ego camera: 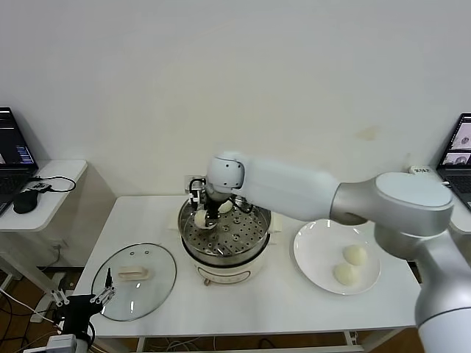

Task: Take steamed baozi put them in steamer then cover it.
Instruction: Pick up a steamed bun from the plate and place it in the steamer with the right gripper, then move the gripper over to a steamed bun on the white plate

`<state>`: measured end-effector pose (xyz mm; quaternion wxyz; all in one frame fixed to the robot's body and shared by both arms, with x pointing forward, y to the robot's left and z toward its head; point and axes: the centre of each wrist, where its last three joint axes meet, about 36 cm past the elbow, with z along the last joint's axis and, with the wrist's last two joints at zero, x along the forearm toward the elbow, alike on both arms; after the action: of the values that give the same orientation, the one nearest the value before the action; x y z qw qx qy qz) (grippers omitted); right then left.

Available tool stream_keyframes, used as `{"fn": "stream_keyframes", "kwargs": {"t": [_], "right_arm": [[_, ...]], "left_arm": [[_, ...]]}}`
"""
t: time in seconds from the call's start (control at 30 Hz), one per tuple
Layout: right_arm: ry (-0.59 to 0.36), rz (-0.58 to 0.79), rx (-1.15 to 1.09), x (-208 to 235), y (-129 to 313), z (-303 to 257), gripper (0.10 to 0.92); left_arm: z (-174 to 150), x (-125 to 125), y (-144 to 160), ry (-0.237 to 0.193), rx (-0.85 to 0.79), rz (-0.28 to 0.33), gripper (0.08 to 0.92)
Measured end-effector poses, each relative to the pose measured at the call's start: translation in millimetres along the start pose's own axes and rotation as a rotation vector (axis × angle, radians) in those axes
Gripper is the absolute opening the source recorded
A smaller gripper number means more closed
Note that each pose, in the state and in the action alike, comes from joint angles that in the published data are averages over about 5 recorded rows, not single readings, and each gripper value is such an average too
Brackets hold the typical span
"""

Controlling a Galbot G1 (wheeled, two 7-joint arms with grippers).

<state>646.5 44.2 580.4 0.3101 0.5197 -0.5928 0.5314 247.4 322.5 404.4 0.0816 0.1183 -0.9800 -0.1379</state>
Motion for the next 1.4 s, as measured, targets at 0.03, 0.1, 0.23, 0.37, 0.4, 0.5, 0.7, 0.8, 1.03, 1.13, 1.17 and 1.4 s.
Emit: {"fn": "stream_keyframes", "kwargs": {"t": [0.03,0.1,0.23,0.37,0.4,0.5,0.7,0.8,1.03,1.13,1.17,1.4], "right_arm": [[0.000,-0.001,-0.003,-1.2,0.0,-1.1,0.582],[-0.003,-0.002,-0.010,-2.0,-0.5,-2.7,0.641],[-0.002,-0.004,-0.016,3.3,-2.7,-1.9,0.751],[0.010,-0.002,0.004,21.8,-6.4,5.2,0.815],[0.015,-0.001,0.013,28.5,-7.5,8.3,0.819],[0.032,0.002,0.047,52.2,-11.1,21.1,0.822],[0.054,-0.012,0.122,104.8,-13.6,65.5,0.823],[0.058,-0.029,0.156,127.2,-9.9,96.8,0.823],[0.072,-0.044,0.173,164.4,9.2,189.9,0.823],[0.078,-0.046,0.161,168.8,24.6,230.7,0.822],[0.081,-0.047,0.155,168.8,30.3,243.6,0.823],[0.124,-0.071,0.103,150.7,75.6,319.6,0.822]], "left_arm": [[-0.1,-0.1,0.0,0.000,0.000,0.000,0.823],[-0.2,-0.4,0.0,-0.001,0.000,0.000,0.823],[-0.5,-0.5,0.1,-0.002,0.000,0.000,0.823],[-1.6,-0.3,0.3,-0.004,0.000,0.000,0.823],[-1.9,-0.2,0.3,-0.005,0.001,0.000,0.823],[-3.1,0.2,-0.6,-0.007,0.003,0.003,0.823],[-5.5,1.2,-3.4,-0.009,0.007,0.012,0.823],[-5.7,3.1,-5.1,-0.007,0.011,0.016,0.823],[-3.7,7.2,-5.5,0.004,0.002,0.024,0.823],[-1.4,7.7,-4.5,0.010,-0.007,0.026,0.823],[-0.7,8.0,-4.3,0.012,-0.010,0.027,0.823],[3.7,9.9,-3.3,0.026,-0.028,0.032,0.823]]}}
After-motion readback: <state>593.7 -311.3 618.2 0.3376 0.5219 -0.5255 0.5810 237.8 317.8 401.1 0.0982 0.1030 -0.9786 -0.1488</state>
